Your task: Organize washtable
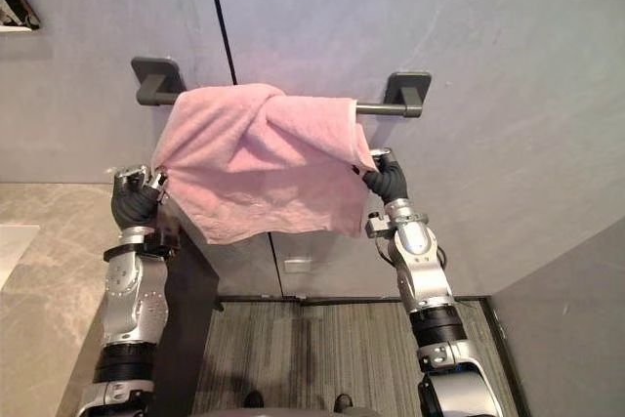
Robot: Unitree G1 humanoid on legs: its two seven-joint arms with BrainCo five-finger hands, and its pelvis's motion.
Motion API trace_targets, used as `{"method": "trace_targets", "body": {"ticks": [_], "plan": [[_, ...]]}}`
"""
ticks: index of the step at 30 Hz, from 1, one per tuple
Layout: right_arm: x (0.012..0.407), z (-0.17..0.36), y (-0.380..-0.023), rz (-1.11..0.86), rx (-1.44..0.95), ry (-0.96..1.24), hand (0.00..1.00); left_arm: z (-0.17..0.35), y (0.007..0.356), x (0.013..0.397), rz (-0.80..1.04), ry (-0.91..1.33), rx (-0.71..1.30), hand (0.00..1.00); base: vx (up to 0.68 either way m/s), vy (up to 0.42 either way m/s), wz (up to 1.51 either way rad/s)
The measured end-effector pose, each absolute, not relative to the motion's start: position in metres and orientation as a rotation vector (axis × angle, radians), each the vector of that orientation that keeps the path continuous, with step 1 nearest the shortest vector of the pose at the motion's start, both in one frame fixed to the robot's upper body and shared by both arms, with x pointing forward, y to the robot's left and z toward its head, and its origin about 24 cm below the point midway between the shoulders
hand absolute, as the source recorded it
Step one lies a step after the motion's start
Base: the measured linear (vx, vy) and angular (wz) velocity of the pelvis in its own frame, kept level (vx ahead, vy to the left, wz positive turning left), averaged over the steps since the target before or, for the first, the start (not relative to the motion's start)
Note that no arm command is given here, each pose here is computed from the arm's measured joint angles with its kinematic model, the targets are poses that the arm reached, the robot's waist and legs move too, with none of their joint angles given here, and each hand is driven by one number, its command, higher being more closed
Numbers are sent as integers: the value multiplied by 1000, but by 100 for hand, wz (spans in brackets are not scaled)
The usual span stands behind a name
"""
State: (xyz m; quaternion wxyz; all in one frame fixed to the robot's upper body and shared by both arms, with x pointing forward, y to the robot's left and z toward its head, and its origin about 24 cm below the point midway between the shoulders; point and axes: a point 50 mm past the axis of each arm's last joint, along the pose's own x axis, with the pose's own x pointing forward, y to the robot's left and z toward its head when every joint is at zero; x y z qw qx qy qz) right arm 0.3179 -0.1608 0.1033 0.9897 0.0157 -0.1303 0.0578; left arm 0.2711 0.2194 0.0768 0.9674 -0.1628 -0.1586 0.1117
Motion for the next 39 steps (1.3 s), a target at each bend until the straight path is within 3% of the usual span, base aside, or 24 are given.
{"method": "trace_targets", "body": {"ticks": [28,29,30,31,39], "plan": [[303,74,-168,-7,150,-206,100,33,174,252,66,-122,-253,100,-5,0,0],[303,74,-168,-6,150,-205,100,33,174,252,64,-119,-244,0,0,0,0],[303,74,-167,-4,149,-205,100,32,173,252,62,-117,-237,0,0,0,0],[303,74,-166,0,148,-204,0,32,173,252,65,-113,-236,0,0,0,0],[297,65,-168,-11,148,-170,0,21,175,245,106,-62,-242,0,0,0,0]]}}
